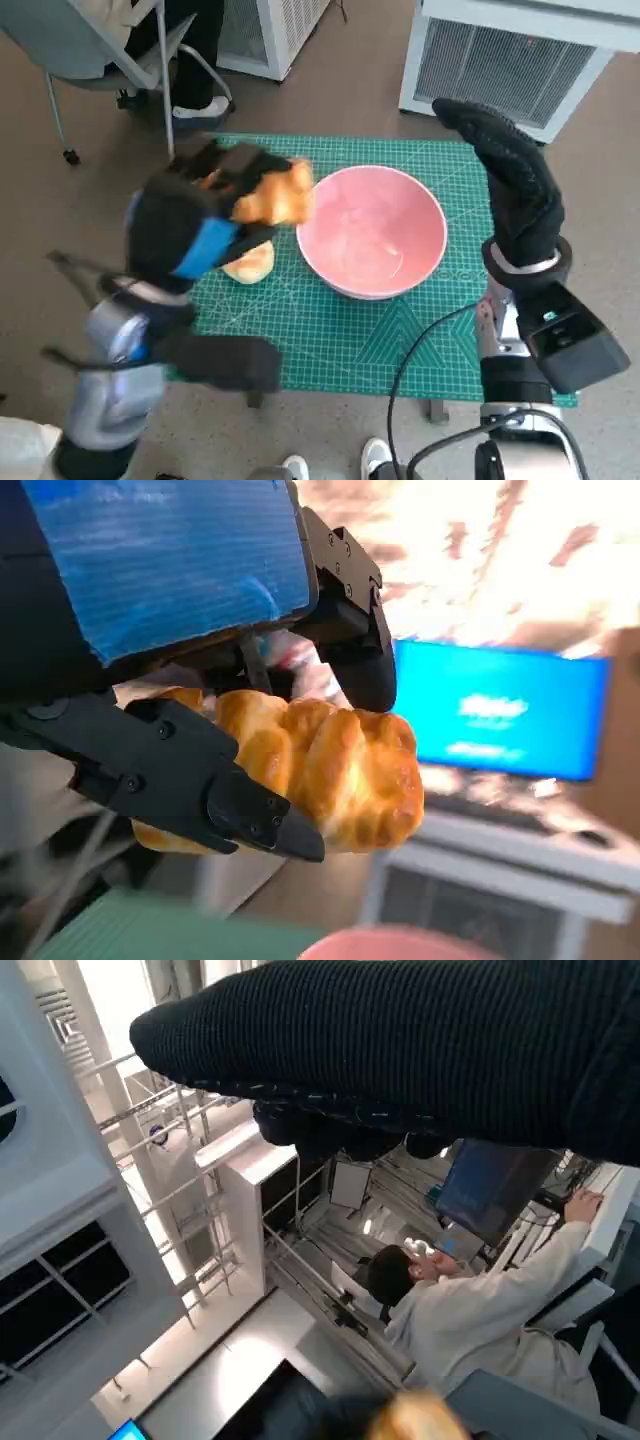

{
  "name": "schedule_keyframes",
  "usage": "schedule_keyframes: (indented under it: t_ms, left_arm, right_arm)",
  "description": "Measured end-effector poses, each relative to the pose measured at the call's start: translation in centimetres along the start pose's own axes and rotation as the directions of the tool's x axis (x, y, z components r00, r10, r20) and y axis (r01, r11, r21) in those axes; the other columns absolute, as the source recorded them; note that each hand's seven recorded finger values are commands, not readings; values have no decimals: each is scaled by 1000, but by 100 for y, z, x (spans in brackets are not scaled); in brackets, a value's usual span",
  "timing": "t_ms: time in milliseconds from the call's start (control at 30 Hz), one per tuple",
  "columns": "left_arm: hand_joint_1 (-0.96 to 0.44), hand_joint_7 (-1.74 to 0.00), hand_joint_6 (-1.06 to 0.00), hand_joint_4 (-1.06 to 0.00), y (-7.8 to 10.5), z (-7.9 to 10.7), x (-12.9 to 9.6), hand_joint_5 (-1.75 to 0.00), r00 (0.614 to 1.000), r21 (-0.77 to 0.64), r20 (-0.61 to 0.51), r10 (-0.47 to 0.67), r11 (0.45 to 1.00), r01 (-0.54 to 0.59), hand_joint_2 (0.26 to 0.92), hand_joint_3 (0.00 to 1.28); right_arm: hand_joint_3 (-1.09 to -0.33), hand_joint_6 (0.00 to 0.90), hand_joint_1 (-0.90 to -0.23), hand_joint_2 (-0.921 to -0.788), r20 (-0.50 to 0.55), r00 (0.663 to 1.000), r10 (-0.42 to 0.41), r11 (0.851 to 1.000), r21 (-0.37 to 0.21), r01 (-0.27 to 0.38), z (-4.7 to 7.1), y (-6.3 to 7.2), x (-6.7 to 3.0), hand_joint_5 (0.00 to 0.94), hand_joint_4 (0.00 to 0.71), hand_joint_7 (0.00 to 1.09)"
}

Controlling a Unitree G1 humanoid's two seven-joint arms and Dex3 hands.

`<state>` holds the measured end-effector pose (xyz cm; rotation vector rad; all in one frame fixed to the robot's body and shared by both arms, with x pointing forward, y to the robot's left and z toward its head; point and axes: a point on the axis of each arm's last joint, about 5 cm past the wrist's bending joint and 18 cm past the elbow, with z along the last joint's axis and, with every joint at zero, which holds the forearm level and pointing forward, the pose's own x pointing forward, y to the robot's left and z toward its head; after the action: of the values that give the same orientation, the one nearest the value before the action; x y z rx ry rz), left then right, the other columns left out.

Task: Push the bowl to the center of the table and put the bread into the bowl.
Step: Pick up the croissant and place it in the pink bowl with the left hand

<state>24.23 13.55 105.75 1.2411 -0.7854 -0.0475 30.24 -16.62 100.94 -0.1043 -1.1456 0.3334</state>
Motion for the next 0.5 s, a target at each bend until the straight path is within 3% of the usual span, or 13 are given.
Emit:
schedule_keyframes:
  t_ms: [233, 367, 500]
  left_arm:
    - [0, -1040, -694, -810, -180, 38, 335, -1086, 993, 10, 97, -63, 998, 62, 906, 14]
    - [1, -1055, -708, -719, -320, 27, 470, -1179, 986, 6, 108, -129, 992, 130, 911, 32]
    - [1, -1013, -678, -722, -482, 1, 586, -1233, 972, 3, 92, -215, 976, 216, 918, 39]
  right_arm:
    - [-743, 125, -616, -921, 2, 1000, -12, 1000, 5, 12, 8, -3, -25, 0, 289, 420]
    - [-744, 119, -607, -921, 0, 1000, -12, 1000, 4, 12, 11, -5, -36, 0, 288, 430]
    - [-743, 113, -603, -921, 5, 1000, -11, 1000, 4, 11, 16, -3, -30, 0, 287, 439]
